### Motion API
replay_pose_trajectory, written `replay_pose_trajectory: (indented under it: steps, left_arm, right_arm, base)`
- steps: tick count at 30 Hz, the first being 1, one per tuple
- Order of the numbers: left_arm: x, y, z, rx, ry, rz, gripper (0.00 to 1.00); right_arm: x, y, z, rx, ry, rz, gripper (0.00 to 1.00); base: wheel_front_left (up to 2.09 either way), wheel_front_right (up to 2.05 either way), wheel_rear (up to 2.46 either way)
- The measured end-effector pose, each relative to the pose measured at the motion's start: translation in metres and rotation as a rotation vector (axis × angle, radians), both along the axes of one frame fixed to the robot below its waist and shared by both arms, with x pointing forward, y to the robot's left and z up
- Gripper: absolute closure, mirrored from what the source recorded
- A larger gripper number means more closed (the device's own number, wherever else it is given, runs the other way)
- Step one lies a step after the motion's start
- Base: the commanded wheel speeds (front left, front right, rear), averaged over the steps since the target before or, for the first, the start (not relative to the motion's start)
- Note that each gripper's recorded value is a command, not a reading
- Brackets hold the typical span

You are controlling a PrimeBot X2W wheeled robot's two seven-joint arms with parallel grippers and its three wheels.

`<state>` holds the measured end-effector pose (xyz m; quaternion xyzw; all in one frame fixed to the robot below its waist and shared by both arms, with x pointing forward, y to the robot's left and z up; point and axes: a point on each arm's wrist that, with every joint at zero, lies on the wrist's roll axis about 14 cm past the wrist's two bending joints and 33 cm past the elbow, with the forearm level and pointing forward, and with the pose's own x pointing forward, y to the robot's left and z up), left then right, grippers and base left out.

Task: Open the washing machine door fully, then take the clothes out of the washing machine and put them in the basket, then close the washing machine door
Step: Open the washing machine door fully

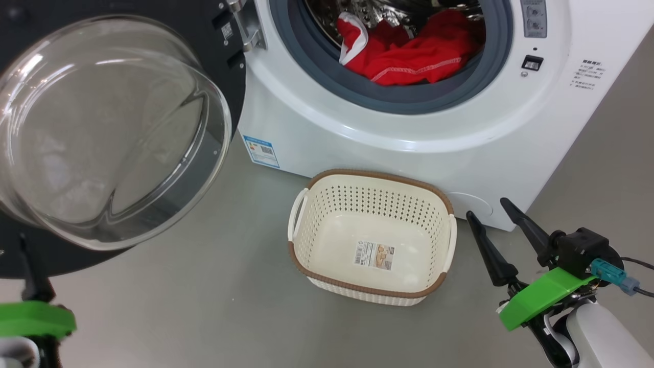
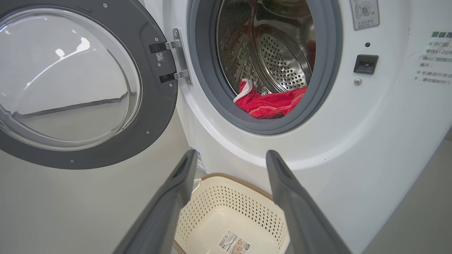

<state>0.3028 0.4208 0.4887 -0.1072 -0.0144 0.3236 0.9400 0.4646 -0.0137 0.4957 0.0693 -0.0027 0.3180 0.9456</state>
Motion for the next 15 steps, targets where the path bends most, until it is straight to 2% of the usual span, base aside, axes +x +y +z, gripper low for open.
replay_pose_trajectory:
  steps: [9,15]
  left_arm:
    - [-0.006,-0.048,-0.014,-0.018,-0.001,-0.134,0.0]
    - [0.006,-0.083,-0.023,-0.044,0.004,-0.244,0.0]
  right_arm:
    - [-0.012,-0.019,0.003,-0.003,0.003,-0.046,0.0]
    - [-0.019,-0.042,0.003,-0.008,0.007,-0.103,0.0]
  base:
    - [0.0,0.0,0.0]
    - [0.0,0.0,0.0]
